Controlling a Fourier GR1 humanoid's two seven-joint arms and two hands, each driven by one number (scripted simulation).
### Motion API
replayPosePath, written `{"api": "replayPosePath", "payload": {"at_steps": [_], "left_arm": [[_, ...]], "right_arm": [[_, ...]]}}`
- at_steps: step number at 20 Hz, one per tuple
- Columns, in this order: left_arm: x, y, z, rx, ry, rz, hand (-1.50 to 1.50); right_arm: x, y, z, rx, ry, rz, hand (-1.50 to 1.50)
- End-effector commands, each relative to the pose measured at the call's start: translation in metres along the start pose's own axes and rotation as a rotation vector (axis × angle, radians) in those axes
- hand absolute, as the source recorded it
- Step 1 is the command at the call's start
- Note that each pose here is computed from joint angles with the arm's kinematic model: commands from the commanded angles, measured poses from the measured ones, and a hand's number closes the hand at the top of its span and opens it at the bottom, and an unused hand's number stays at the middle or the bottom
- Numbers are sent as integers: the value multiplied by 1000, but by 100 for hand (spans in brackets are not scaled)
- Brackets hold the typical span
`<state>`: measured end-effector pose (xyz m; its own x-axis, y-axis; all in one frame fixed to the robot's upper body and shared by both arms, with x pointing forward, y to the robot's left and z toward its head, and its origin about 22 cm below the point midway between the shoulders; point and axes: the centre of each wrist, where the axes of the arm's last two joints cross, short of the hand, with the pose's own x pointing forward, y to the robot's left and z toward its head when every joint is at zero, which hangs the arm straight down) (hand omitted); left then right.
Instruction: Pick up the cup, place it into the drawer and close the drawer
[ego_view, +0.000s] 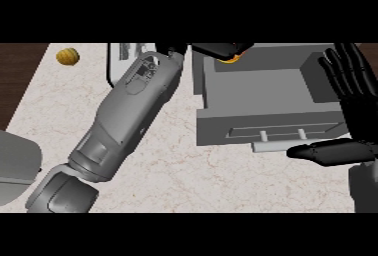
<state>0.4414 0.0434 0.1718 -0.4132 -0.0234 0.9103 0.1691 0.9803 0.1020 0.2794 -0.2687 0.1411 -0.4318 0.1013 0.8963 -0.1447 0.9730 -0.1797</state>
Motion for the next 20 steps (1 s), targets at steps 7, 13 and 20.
{"api": "replayPosePath", "payload": {"at_steps": [7,13,20], "left_arm": [[-23,-10,1,-82,214,-156,150],[-40,-9,13,-136,277,-183,150],[-53,-7,26,-113,224,-67,-150]], "right_arm": [[8,10,-14,59,-32,-31,-150],[13,23,-21,113,-68,-38,-150],[15,32,-38,231,-84,-108,-150]]}}
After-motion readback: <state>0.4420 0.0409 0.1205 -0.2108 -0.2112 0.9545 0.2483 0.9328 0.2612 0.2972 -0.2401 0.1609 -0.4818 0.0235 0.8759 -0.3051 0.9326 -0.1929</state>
